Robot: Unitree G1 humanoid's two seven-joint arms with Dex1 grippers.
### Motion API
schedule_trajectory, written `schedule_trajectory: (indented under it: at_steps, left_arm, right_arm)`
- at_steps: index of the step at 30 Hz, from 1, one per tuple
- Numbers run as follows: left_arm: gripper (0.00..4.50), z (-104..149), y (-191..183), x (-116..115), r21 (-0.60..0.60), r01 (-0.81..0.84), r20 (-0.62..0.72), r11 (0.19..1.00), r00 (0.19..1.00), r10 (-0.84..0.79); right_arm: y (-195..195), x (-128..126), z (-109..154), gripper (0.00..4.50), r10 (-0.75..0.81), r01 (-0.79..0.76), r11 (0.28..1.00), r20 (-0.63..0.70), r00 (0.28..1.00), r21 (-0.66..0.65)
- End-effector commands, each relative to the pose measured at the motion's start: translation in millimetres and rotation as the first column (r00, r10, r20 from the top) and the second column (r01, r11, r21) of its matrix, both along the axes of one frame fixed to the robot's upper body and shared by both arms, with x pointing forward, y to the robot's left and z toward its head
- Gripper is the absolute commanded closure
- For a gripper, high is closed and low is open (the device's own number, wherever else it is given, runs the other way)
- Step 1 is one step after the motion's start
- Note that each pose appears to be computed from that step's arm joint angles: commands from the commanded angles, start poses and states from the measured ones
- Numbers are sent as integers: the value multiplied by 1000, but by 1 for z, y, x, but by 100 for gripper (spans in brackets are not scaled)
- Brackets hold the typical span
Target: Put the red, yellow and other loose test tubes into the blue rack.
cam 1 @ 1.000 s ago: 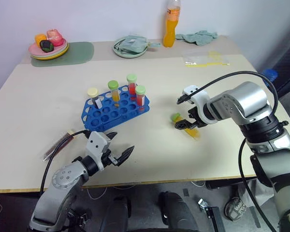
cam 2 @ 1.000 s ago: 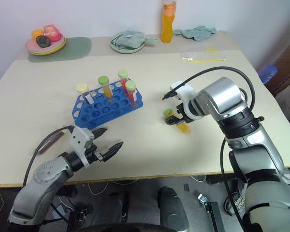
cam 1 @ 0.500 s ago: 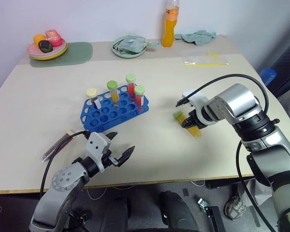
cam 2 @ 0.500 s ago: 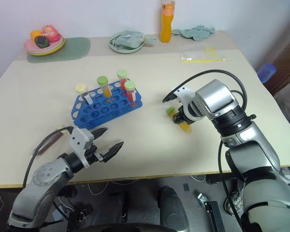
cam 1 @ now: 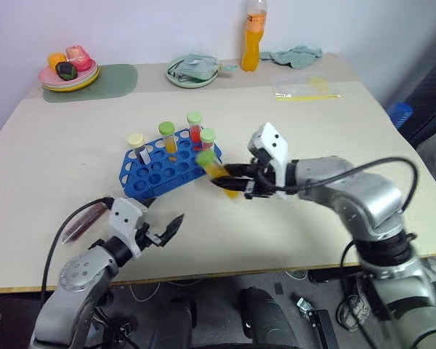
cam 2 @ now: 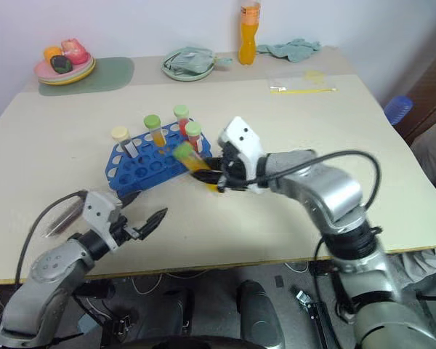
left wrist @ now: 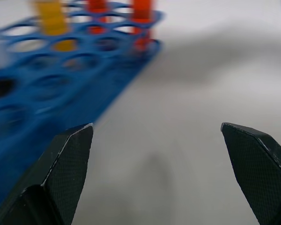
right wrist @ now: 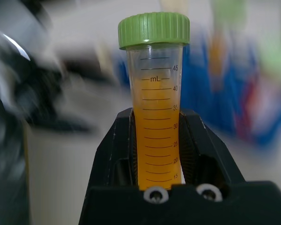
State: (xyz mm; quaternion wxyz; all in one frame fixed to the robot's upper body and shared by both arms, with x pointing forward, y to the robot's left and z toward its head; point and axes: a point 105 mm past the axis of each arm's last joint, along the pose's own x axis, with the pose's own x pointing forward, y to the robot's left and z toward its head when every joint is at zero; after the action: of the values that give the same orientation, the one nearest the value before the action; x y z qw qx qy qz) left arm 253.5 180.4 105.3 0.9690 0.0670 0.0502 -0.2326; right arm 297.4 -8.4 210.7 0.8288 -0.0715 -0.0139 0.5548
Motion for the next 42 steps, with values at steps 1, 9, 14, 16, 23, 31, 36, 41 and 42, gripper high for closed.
schedule_trajectory:
  at_steps: [1,9,14,16,23,31,36,41,42]
  left_arm:
    - [0,11,17,3,22,-56,53,998,997,55]
    - [0,23,25,-3,10,-77,83,997,994,76]
    - [0,24,22,-8,1,-72,85,997,994,71]
    - [0,25,20,-9,-3,-67,88,998,994,67]
    - [0,24,19,-9,-4,-62,86,998,994,62]
    - [0,24,17,-7,-5,-54,88,999,995,54]
    - [0,25,15,-6,-8,-50,90,999,995,50]
    - [0,25,14,-6,-9,-47,90,999,995,48]
    - [0,25,14,-7,-9,-47,90,999,995,48]
  right_arm:
    - [18,22,15,379,-132,108,974,111,985,200]
    - [61,53,-7,379,-207,160,931,115,971,328]
    - [65,62,-15,379,-230,184,921,96,968,343]
    - [67,62,-18,379,-225,179,922,98,969,344]
    - [74,67,-27,379,-249,205,920,94,964,335]
    - [76,74,-33,379,-277,231,915,98,956,330]
    - [77,77,-35,379,-289,241,911,102,952,334]
    - [78,78,-37,379,-295,245,910,107,950,335]
    - [79,78,-38,379,-295,245,910,106,950,335]
